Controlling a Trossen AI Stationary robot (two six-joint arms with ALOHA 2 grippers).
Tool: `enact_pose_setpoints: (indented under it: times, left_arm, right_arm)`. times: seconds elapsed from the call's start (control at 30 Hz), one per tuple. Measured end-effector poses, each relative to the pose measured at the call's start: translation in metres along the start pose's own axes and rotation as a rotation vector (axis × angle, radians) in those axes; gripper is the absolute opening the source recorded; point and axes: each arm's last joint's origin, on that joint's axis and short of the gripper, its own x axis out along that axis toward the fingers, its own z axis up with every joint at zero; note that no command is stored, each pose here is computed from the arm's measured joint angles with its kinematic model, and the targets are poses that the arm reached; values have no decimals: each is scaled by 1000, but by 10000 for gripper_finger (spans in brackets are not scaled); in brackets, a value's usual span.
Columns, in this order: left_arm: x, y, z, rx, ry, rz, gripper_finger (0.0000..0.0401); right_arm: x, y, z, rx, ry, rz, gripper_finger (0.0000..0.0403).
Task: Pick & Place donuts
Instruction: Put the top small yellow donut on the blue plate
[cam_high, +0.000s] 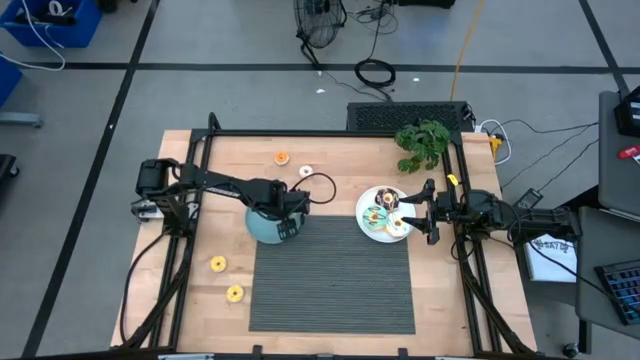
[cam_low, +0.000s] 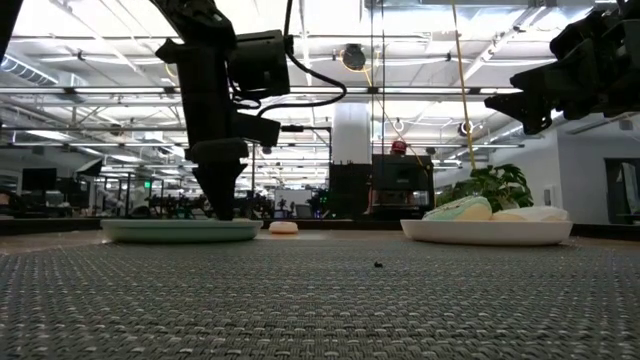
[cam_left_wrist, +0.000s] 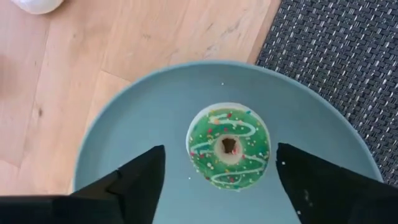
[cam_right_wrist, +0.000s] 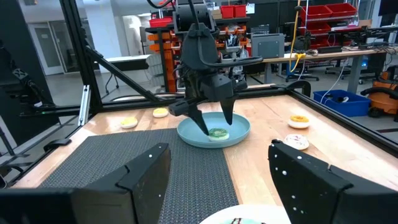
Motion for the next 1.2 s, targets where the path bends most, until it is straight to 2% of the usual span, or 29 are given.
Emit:
enact_pose_setpoints:
  times: [0.13, 0.3, 0.43, 0.57, 0.67, 0.83, 1.03, 1.2]
  left_arm:
    - [-7, 3, -5, 1, 37, 10, 327]
    - [-37, 4, -25, -138, 113, 40, 337]
    - [-64, -15, -49, -182, 120, 39, 335]
    - [-80, -39, -81, -249, 131, -14, 334]
    - [-81, -54, -104, -417, 187, -33, 337]
    - [-73, -67, -138, -715, 312, 31, 331]
    - [-62, -72, -166, -875, 438, 116, 312]
    - [-58, -73, -177, -902, 458, 150, 297]
  right_arm:
    - [0, 0, 0, 0, 0, 0, 251]
    - [0, 0, 0, 0, 0, -1, 251]
    - [0, 0, 0, 0, 0, -1, 251]
    - [0, 0, 0, 0, 1, 0, 251]
    - [0, 0, 0, 0, 0, 0, 251]
    - [0, 0, 0, 0, 6, -1, 251]
    - [0, 0, 0, 0, 6, -1, 251]
    - [0, 0, 0, 0, 6, -1, 251]
